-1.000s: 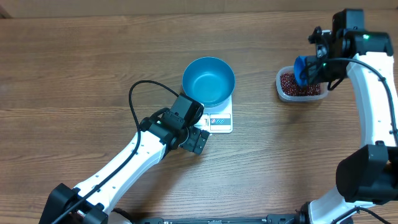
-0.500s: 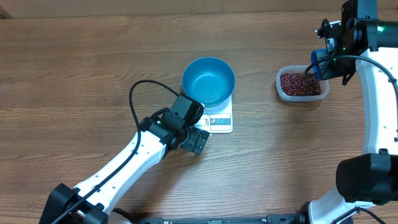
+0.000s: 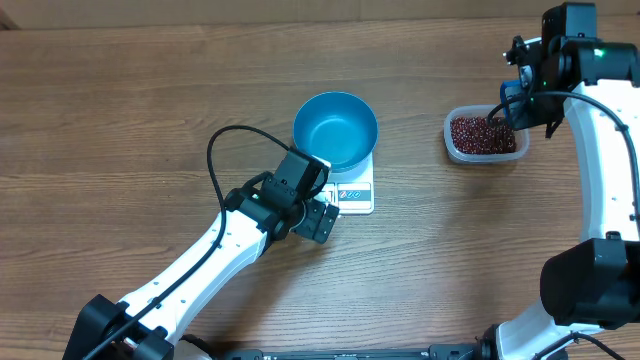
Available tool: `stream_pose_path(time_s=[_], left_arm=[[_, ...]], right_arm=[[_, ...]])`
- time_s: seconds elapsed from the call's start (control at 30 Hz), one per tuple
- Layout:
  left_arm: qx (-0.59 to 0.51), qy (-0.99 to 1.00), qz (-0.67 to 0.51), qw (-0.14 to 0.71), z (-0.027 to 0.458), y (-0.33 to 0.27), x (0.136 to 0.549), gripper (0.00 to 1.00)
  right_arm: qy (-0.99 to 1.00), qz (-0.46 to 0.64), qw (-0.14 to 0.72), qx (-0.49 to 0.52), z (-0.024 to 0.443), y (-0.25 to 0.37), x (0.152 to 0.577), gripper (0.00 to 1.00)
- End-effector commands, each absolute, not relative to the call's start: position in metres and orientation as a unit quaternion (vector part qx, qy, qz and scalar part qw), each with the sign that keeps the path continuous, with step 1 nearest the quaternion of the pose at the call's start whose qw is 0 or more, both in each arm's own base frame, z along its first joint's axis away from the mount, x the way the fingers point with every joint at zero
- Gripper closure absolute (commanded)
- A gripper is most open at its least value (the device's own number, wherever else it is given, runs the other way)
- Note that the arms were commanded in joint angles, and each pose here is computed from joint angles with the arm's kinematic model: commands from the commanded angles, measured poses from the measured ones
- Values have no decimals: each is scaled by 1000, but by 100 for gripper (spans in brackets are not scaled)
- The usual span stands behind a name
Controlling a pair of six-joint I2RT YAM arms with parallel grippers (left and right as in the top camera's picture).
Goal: Scoop item into bowl and weigh 150g on scale
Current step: 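Lower the blue scoop into the red beans with the right gripper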
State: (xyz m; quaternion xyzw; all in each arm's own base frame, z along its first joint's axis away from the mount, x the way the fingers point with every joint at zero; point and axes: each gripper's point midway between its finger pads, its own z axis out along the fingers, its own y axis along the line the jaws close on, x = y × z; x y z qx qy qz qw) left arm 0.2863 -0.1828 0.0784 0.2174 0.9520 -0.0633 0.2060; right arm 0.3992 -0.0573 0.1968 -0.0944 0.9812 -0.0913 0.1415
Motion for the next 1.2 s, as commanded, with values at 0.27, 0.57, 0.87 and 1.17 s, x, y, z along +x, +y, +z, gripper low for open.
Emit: stream_pose_path(time_s=[0.27, 0.57, 0.87, 1.17], left_arm=[[220, 948, -52, 223, 81, -180, 294, 0], [220, 948, -52, 222, 81, -180, 294, 0], [219, 948, -49, 223, 81, -179, 294, 0], [219, 948, -49, 224, 81, -179, 295, 1]], right_arm=[[980, -97, 141, -97, 195, -58, 398, 96], [979, -98, 116, -137, 182, -57, 390, 96], [968, -169, 113, -150, 201, -65, 392, 97], [970, -150, 89, -168, 182, -57, 394, 97]])
